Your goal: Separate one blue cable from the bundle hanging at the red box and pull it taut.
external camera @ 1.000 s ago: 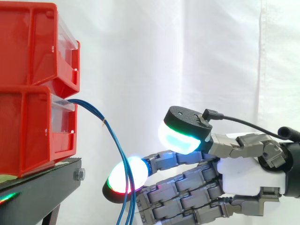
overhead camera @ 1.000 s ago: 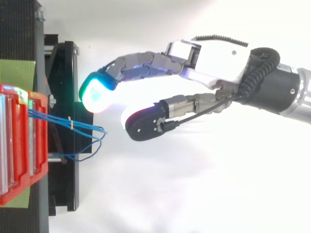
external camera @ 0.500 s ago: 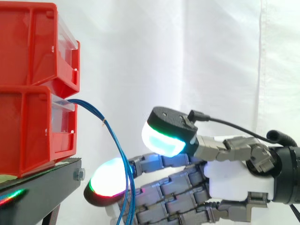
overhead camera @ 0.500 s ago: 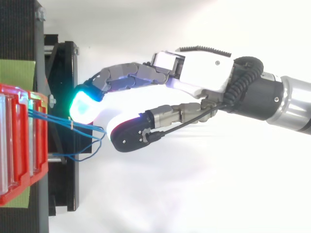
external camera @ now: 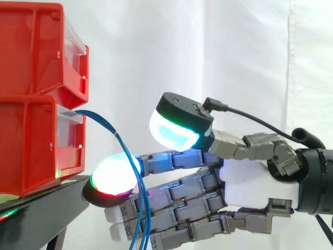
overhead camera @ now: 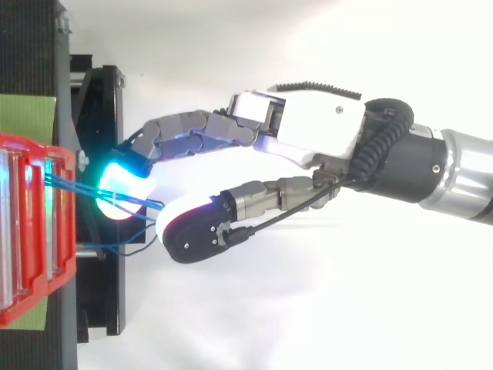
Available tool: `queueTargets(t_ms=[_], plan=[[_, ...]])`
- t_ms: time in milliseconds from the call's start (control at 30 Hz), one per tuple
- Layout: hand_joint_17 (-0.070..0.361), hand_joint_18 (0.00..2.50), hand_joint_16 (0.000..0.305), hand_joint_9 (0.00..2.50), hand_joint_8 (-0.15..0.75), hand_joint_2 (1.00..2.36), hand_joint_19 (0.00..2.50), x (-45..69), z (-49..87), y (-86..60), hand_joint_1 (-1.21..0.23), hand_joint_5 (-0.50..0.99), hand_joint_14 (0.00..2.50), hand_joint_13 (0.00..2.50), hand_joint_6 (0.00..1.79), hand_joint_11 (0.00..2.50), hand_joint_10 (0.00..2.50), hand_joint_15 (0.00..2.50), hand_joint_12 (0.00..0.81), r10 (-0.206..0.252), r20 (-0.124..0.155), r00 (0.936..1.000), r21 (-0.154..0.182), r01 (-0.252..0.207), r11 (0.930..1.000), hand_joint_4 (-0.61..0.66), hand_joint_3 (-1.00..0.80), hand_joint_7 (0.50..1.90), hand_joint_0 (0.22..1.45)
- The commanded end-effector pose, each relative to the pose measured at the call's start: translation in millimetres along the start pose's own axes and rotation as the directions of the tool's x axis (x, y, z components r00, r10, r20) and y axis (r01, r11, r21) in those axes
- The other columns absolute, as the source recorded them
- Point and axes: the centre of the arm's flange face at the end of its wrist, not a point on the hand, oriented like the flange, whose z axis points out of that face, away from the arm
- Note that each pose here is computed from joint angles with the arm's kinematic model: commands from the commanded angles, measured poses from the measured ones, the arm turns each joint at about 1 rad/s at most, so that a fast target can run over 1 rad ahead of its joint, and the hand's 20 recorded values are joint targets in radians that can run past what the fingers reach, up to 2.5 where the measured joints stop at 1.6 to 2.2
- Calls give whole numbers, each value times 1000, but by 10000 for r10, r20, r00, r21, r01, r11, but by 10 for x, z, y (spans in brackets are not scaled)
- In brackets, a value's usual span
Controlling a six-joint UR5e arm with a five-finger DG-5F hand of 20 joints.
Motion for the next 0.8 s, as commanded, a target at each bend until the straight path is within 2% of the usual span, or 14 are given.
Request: queueTargets(t_ms=[0,133,233,267,400,767], plan=[[73,359,32,548,281,1000,142,52,14,33,-532,-160,0,414,503,130,4,38,263,97,-48,9999,-97,-98,9999,332,-500,889,553],[73,362,32,548,281,1000,137,89,11,40,-531,-159,1,415,503,131,4,38,262,121,-107,9999,-119,-123,9999,332,-500,892,553],[73,362,32,548,281,1000,141,127,38,92,-531,-159,1,415,503,130,5,38,263,283,-119,9995,-263,-286,9992,328,-500,888,553],[73,363,32,549,281,1000,137,175,44,119,-531,-159,2,415,503,130,4,34,263,318,-174,9993,-312,-324,9990,331,-500,892,553],[72,363,32,556,281,1000,138,241,38,135,-529,-154,0,416,503,126,4,28,262,333,-218,9992,-329,-340,9989,332,-500,908,557],[70,365,31,603,282,1001,150,267,33,140,-516,-124,1,422,504,157,5,38,254,641,-294,9975,-285,-649,9975,291,-482,1073,587]])
